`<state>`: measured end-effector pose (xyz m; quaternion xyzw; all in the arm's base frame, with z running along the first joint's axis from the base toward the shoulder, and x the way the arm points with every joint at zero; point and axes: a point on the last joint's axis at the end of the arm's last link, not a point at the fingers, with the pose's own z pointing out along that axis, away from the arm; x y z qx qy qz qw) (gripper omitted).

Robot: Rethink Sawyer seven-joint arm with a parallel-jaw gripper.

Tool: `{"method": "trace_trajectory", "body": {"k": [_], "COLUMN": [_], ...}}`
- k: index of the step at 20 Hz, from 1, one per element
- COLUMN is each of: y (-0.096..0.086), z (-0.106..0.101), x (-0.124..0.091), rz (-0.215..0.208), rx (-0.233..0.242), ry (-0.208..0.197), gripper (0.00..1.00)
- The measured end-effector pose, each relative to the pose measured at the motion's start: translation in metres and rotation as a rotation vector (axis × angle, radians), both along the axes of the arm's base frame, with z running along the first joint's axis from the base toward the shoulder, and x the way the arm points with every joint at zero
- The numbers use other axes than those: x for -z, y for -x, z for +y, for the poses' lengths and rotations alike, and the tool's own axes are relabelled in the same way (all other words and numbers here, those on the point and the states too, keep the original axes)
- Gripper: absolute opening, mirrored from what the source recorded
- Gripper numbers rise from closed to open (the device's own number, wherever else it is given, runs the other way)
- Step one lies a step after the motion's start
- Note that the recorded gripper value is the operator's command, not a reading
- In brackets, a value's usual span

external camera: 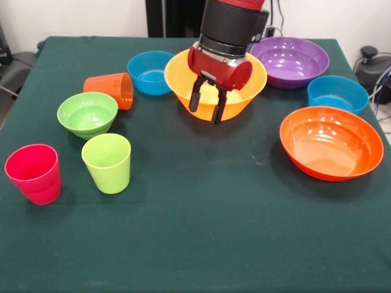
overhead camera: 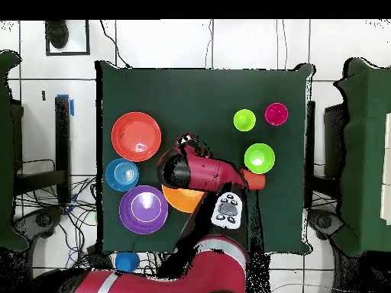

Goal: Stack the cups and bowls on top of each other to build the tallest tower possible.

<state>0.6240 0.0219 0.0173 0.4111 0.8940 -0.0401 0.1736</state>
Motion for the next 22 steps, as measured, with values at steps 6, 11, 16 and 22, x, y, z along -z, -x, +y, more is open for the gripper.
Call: {"method": "trace_trajectory", "body": {"k": [6, 11, 16, 22], "y": [0.003, 0.001, -0.004, -0.003], "z": [0.001, 0.007, 0.008, 0.008], "x": [0.011, 0.017, 0.011, 0.005], "rz": [0.016, 0.019, 0.013, 0.042], "rx": [0.024, 0.057, 0.08, 0.097], "ry": [-0.013, -0.043, -0.055, -0.068], "gripper": [1.0, 1.0, 1.0, 1.0]}}
